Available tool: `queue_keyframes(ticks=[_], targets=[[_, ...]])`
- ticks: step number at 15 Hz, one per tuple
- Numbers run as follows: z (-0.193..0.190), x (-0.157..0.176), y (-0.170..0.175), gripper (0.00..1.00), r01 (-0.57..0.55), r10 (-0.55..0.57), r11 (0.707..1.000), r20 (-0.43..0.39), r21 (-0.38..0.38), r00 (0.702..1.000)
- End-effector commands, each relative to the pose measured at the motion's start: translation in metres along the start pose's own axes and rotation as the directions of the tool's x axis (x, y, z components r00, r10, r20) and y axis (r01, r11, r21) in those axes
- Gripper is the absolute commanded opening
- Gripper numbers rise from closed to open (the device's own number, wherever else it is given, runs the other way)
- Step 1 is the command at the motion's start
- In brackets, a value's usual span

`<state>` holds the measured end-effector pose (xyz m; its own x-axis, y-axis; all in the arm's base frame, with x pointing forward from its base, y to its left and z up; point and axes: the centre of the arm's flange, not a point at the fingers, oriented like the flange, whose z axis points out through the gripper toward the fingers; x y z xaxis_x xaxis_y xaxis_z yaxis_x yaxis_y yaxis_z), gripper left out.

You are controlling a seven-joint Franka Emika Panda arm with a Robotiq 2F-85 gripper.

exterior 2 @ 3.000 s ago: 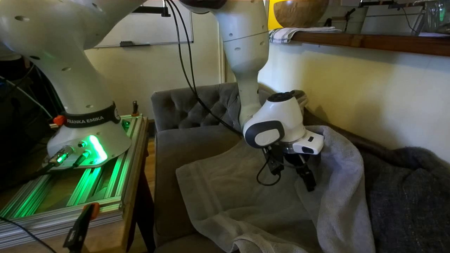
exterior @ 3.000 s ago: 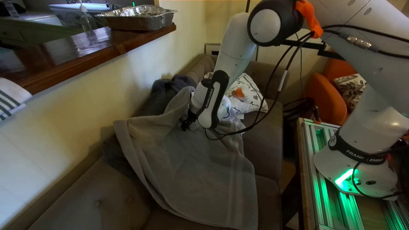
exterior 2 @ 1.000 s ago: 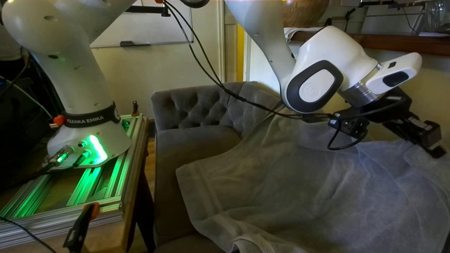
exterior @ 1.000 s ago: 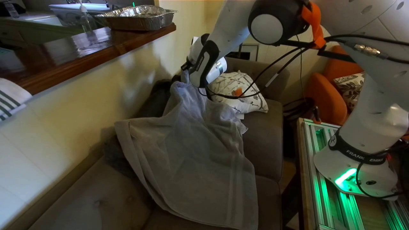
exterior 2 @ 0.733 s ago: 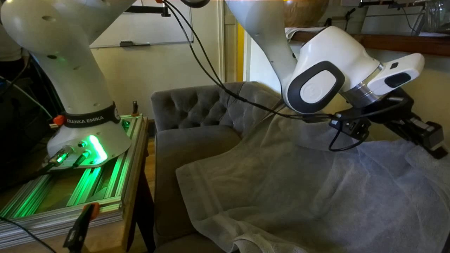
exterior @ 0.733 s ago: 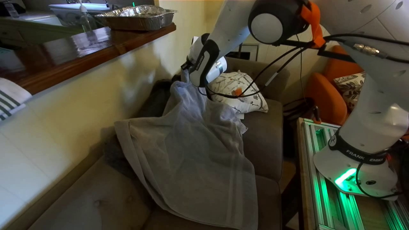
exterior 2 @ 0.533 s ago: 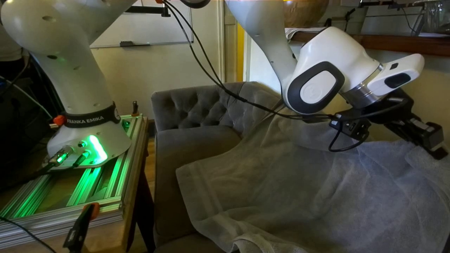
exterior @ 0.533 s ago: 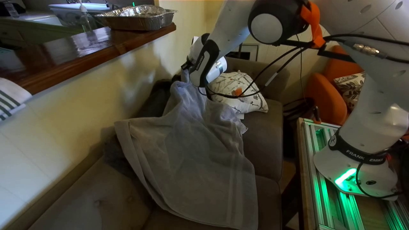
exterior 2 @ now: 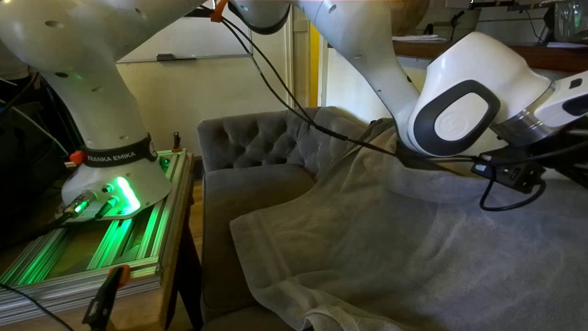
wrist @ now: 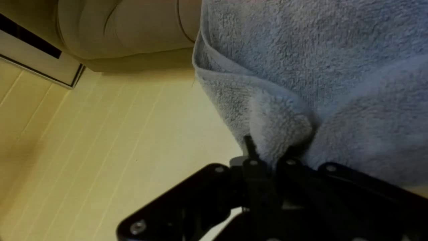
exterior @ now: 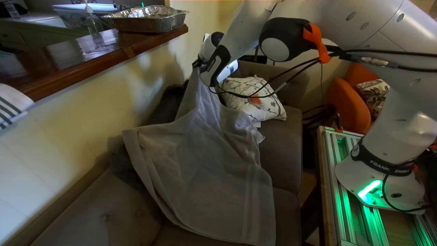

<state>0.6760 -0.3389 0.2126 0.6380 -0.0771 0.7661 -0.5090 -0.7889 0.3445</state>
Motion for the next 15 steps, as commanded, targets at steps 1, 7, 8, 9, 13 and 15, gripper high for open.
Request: queue_keyframes(ticks=[1, 7, 8, 9, 13, 15], targets=[[0.046, 0.031, -0.007, 0.02, -0.06, 0.059, 0.998, -0.037, -0.02, 0.998], [0.073, 0.031, -0.027, 0.02, -0.189, 0.188, 0.982, 0.019, 0.024, 0.982], [0.078, 0.032, -0.03, 0.02, -0.235, 0.234, 0.971, 0.034, 0.036, 0.972], [0.083, 0.032, -0.033, 0.02, -0.258, 0.256, 0.966, 0.054, 0.035, 0.965], [0.098, 0.028, -0.04, 0.02, -0.306, 0.301, 0.952, 0.131, 0.027, 0.945], [0.102, 0.025, -0.04, 0.02, -0.312, 0.305, 0.95, 0.155, 0.022, 0.939]])
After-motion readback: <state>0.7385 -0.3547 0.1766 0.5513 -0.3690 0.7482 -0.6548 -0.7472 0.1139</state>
